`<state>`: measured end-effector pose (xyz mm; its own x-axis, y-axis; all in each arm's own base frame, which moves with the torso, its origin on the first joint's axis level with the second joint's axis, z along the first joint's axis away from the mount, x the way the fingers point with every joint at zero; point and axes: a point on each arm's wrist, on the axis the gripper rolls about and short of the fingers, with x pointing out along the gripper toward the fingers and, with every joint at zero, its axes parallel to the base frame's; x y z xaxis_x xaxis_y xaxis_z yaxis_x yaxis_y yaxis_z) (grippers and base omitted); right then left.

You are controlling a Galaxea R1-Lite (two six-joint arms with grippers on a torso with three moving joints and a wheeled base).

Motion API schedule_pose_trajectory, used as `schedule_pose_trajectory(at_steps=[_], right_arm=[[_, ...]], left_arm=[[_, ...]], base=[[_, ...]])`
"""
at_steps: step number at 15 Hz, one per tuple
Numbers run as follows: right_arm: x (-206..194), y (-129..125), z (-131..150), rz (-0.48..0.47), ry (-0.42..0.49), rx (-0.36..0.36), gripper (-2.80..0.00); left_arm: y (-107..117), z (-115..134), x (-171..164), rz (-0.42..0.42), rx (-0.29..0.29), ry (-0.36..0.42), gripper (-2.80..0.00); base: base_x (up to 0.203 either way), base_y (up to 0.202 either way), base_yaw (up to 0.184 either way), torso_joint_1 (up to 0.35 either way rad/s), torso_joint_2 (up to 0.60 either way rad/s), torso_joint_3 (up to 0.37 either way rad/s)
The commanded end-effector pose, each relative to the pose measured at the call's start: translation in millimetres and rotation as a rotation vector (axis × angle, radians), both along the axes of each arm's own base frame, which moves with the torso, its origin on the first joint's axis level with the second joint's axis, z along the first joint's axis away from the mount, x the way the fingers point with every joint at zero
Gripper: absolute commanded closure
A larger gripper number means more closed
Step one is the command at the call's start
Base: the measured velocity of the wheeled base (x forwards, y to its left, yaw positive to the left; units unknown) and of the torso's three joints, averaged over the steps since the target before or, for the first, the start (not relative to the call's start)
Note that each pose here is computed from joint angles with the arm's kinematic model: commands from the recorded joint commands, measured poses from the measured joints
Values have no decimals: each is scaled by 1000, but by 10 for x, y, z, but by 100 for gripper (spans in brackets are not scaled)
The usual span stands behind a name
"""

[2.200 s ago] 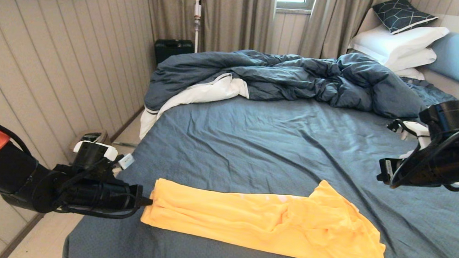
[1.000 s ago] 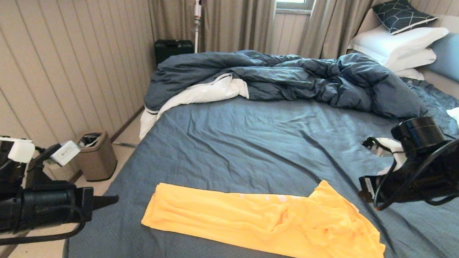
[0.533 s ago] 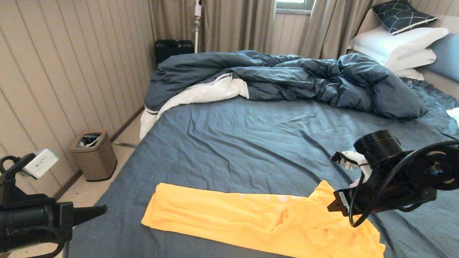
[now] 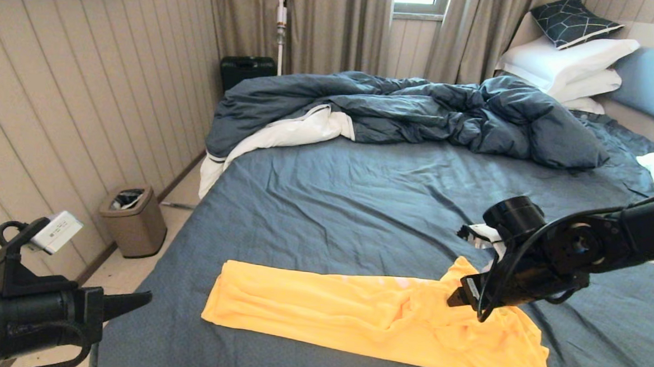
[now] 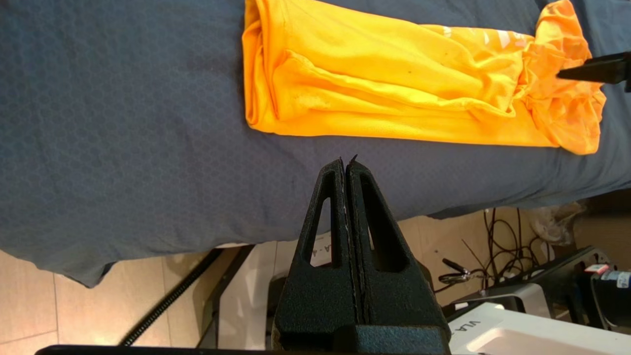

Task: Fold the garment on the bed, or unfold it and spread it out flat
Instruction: Unford the yellow T-shirt

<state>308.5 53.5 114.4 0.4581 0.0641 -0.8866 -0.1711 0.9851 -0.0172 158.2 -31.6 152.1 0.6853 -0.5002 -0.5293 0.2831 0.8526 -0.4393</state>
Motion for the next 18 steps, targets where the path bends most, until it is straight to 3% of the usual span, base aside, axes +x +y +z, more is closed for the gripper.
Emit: schedule_pose_trajectory(at_steps=[1,2,3,15,18], right_arm=[[28,6,-101,0,33,-5,-280],[29,6,-127,0,42,-9,-280],[22,5,-138,0,47,-10,0],[110,14,169,-8,-70,8,0],[296,51,340,-40,-147,40,0]], left_arm=[[-1,-21,12,-1,-1,12,0],[-1,-21,12,-1,-1,12,0],[-1,-21,12,-1,-1,12,0],[-10,-24,64,-4,-6,23,0],[-10,-22,65,-4,-6,21,0]], base=[[0,0,0,0,0,0],[0,0,0,0,0,0],[0,0,0,0,0,0],[0,0,0,0,0,0],[0,0,0,0,0,0]])
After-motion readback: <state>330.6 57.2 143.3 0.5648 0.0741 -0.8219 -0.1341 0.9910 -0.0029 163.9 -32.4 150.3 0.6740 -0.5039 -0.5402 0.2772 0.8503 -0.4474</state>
